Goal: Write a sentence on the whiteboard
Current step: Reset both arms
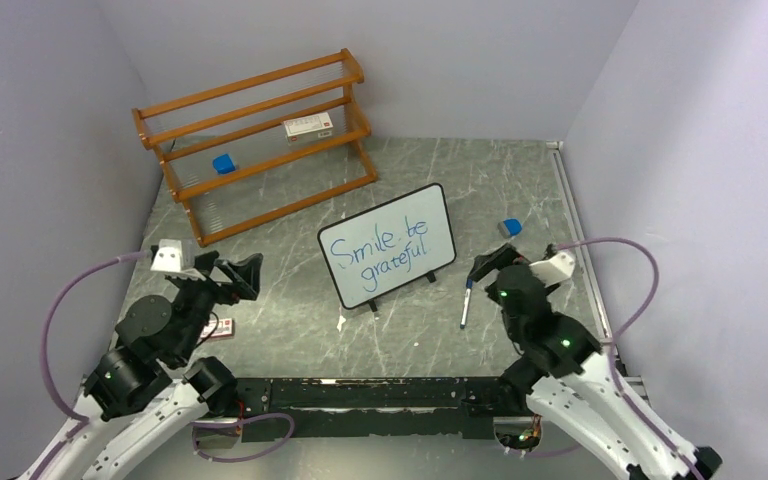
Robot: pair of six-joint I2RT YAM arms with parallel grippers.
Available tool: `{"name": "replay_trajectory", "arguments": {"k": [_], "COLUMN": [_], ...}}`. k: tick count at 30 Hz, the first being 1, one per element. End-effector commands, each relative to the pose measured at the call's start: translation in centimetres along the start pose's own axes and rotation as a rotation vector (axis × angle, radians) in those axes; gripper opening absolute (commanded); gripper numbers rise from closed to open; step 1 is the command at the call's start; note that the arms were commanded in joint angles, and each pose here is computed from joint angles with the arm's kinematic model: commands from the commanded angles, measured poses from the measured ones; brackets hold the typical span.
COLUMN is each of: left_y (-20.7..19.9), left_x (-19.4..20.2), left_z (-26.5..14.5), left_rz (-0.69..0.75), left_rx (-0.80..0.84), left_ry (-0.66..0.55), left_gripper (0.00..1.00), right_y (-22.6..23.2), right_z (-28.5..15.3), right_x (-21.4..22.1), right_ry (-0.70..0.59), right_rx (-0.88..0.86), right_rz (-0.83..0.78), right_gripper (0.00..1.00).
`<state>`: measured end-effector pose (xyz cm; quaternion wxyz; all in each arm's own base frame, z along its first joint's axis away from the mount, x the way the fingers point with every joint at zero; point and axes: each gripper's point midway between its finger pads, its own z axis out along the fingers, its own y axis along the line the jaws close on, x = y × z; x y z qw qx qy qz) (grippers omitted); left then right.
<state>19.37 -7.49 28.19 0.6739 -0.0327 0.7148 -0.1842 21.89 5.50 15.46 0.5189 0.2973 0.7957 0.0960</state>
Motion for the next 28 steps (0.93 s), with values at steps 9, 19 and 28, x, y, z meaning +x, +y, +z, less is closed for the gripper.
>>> {"name": "replay_trajectory", "arguments": {"k": [9,19,28], "left_y": [2.2,4.0,4.1], "left_x": [-6.6,-6.1,-5.8], "left_z": [-4.8,-6.2,-5.9], "left_rz": [0.004,-0.062,-0.061], "left_rx": [-0.036,-0.064,-0.074], "left_ry": [-0.107,-0.186,-0.182], "left_gripper": [0.97,0.97,0.97], "right_y": [0.7,-0.4,0.0], "right_z": [-9.1,-9.7,-10.1], "right_x": [-13.3,-13.7,-13.7], "right_ry": [-0.293,-0.36,-0.372], "right_rx": [-0.185,-0.217,-0.264], "right_rz": [-0.182,-0.211,-0.227], "right_gripper": [1.0,1.0,1.0]}}
